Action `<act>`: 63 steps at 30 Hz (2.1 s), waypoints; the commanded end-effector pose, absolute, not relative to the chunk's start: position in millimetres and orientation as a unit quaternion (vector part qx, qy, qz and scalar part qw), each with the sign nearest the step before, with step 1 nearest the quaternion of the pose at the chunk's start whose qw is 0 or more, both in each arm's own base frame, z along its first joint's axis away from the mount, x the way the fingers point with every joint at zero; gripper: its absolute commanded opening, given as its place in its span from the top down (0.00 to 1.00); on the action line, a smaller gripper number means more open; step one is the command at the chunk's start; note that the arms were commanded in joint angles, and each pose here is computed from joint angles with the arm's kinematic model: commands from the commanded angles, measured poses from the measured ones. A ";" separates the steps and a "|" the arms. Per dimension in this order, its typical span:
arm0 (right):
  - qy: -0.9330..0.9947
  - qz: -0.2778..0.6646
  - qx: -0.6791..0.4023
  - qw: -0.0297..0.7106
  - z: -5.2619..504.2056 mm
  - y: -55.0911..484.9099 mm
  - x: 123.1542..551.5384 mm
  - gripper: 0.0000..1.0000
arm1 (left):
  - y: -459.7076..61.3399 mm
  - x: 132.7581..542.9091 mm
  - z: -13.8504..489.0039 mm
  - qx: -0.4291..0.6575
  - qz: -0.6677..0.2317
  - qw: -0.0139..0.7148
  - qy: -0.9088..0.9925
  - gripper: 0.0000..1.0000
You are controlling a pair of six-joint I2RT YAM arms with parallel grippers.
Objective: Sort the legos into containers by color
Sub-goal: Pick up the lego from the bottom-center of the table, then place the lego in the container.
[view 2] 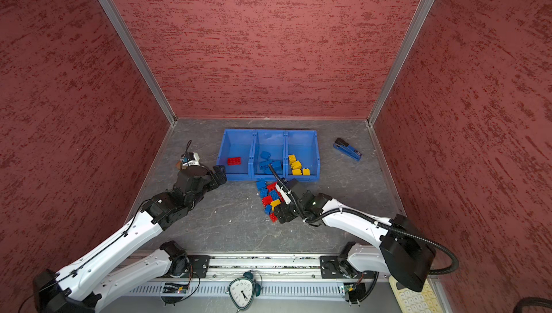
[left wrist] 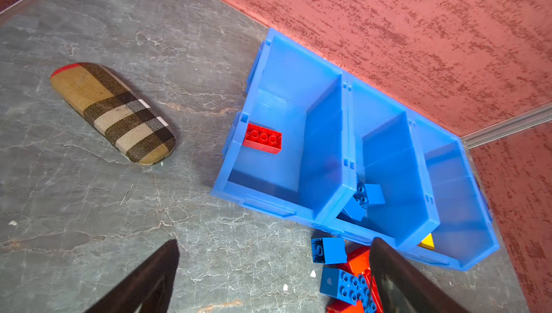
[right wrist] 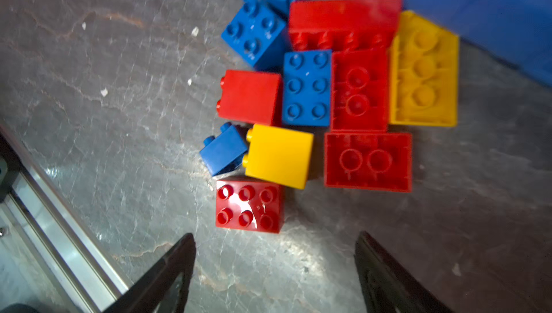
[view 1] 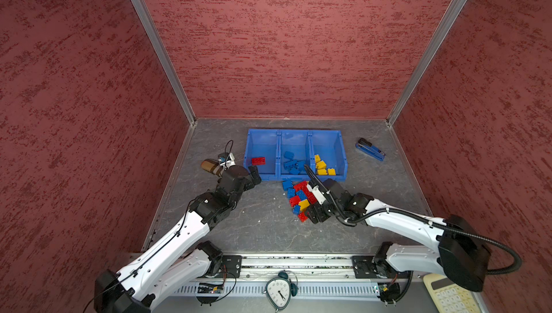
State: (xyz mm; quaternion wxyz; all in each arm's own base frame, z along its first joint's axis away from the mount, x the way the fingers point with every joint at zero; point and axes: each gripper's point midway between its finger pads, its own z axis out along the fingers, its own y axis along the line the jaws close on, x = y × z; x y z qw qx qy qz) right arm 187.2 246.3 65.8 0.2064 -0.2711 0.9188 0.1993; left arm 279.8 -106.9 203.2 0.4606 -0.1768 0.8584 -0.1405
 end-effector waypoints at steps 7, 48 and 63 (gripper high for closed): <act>0.930 0.145 -0.279 0.188 41.1 269.8 177.7 0.15 | -116.8 295.7 198.8 -0.177 -0.132 0.444 0.869 0.01; 0.884 0.152 -0.332 0.293 118.2 313.0 226.3 0.63 | -133.3 251.8 97.3 -0.112 -0.131 0.266 0.949 0.01; 0.800 0.231 -0.304 0.462 198.6 407.1 376.5 0.58 | -82.4 248.7 95.1 -0.256 -0.157 0.251 0.920 0.00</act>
